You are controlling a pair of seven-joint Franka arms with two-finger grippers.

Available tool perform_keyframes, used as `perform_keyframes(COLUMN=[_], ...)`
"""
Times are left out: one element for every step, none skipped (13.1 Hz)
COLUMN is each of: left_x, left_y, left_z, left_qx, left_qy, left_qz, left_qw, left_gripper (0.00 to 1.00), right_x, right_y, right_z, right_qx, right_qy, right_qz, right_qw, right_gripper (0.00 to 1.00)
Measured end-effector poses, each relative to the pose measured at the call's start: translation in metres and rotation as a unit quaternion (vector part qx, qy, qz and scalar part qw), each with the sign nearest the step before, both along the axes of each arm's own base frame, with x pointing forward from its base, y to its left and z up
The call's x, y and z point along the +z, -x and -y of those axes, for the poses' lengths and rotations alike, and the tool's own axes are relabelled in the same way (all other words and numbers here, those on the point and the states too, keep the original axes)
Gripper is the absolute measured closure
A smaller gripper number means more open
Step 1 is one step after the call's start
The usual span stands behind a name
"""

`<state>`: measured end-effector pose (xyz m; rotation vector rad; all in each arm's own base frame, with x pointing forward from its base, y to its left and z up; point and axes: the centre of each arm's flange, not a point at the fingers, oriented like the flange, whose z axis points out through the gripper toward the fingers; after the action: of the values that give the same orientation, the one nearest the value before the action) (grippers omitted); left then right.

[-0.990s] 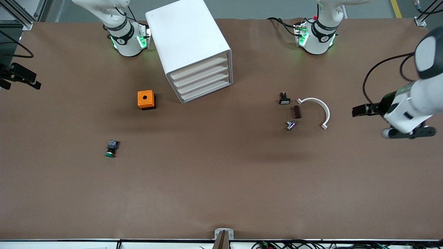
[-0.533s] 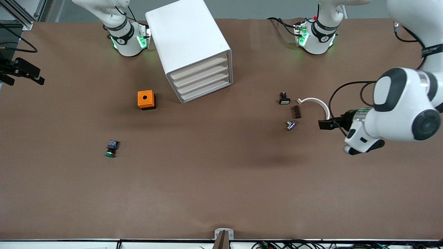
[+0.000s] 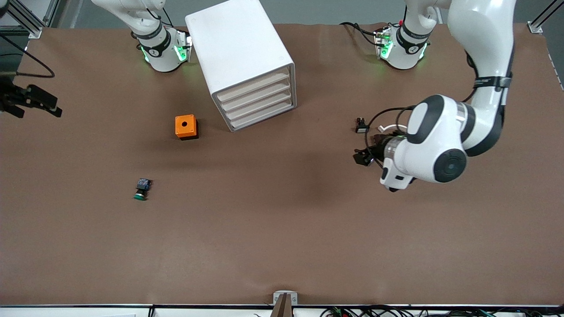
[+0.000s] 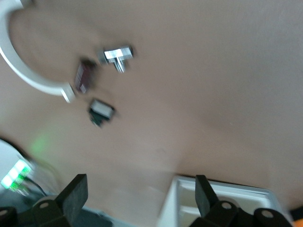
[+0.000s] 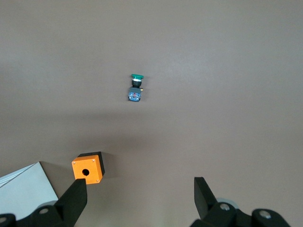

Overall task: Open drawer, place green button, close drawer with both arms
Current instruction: 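Reach the left gripper to the drawer while the right gripper reaches the button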

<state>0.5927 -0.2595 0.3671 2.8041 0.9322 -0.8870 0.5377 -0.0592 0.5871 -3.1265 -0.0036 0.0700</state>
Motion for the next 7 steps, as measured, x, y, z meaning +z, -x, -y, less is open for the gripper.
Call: perform_keyframes(left_x=[-0.004, -0.009, -0.016, -0.024, -0.035, -0.047, -0.061], left_y=[0.004, 0.007, 0.010, 0.014, 0.019, 0.024, 0.029], left_z=[0.014, 0.027, 0.038, 0.051, 0.064, 0.077, 0.089], left_qx=[0.033, 0.067, 0.098, 0.128, 0.161, 0.187, 0.210], left_qy=[0.005, 0.004, -0.002, -0.012, -0.030, -0.055, -0.078], left_qz=[-0.022, -0.046, -0.070, -0.096, -0.124, -0.149, -0.172], left_qw=[0.999, 0.997, 0.993, 0.987, 0.979, 0.969, 0.959], left_gripper=[0.00, 0.00, 0.00, 0.00, 0.00, 0.00, 0.00], right_x=[-0.018, -0.034, -0.046, -0.054, -0.063, -0.074, -0.091], right_y=[-0.009, -0.020, -0.028, -0.033, -0.038, -0.043, -0.048], right_z=[0.001, 0.003, 0.005, 0.006, 0.006, 0.006, 0.006], right_qx=[0.000, -0.001, -0.002, -0.002, -0.002, -0.002, -0.003], right_qy=[-0.001, -0.001, -0.001, -0.001, -0.002, -0.002, -0.002], right_qz=[-0.014, -0.025, -0.031, -0.035, -0.037, -0.036, -0.029], right_qw=[1.000, 1.000, 1.000, 0.999, 0.999, 0.999, 1.000], right_gripper=[0.00, 0.00, 0.00, 0.00, 0.00, 0.00, 0.00])
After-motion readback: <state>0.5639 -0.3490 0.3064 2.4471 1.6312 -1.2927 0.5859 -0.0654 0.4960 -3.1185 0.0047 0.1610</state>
